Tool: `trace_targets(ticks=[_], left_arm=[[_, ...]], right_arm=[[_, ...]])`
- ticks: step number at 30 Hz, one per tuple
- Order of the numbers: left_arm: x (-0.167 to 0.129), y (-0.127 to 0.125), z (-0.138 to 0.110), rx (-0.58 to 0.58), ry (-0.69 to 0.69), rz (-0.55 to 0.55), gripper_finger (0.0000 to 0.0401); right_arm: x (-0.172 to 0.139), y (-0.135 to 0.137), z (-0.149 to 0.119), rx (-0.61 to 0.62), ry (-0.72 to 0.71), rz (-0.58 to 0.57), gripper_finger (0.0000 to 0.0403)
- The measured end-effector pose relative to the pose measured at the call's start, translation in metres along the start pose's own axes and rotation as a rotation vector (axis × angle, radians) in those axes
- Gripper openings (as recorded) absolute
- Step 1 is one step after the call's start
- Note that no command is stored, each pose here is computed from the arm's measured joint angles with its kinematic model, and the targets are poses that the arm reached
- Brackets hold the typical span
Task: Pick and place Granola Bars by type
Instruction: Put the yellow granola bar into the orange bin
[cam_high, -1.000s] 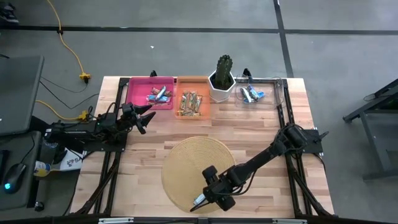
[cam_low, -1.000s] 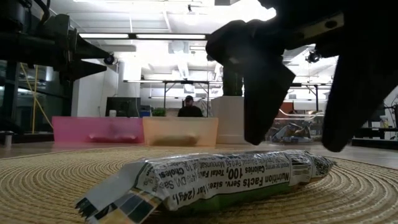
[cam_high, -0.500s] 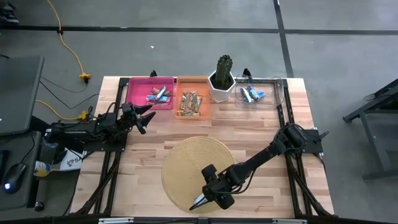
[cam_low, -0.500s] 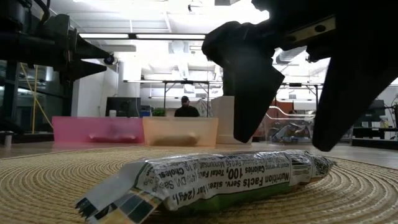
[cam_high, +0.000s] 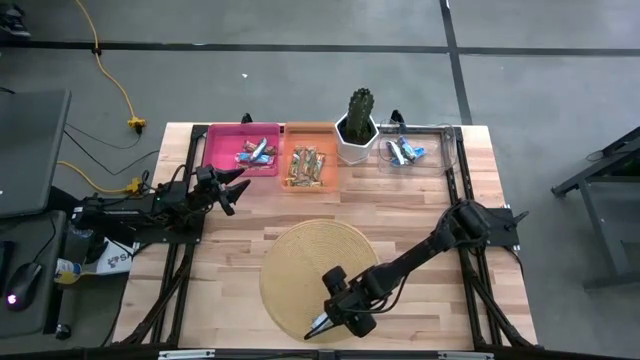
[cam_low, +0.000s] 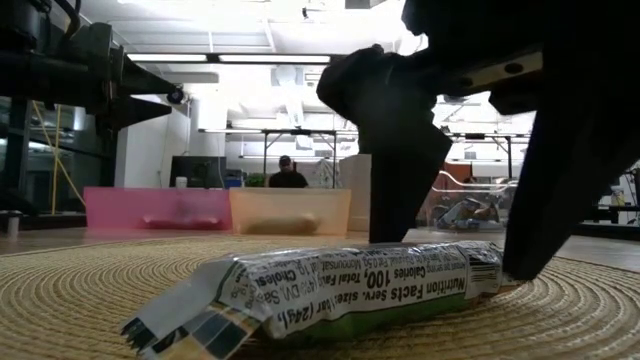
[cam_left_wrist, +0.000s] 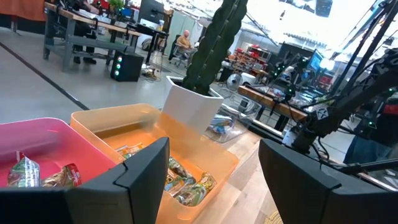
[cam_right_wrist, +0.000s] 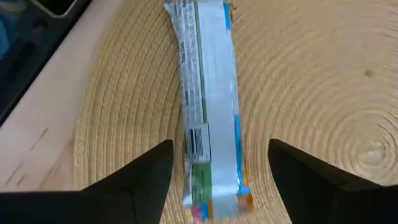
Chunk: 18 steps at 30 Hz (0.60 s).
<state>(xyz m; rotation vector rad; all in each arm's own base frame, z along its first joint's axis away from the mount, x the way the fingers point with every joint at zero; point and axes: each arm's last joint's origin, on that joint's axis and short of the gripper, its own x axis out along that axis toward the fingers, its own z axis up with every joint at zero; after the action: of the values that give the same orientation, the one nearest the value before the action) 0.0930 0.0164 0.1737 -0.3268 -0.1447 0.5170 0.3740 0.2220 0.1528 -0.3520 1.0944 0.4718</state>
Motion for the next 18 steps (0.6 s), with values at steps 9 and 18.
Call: trace_targets(ticks=[9, 18], left_arm=[[0.000, 0.000, 0.000, 0.000, 0.000, 0.000, 0.0245], [0.000, 0.000, 0.000, 0.000, 0.000, 0.000, 0.0245]], right_arm=[[0.008, 0.001, 0.000, 0.009, -0.010, 0.013, 0.0248], [0.020, 0.002, -0.002, 0.032, 0.007, 0.038, 0.0248]])
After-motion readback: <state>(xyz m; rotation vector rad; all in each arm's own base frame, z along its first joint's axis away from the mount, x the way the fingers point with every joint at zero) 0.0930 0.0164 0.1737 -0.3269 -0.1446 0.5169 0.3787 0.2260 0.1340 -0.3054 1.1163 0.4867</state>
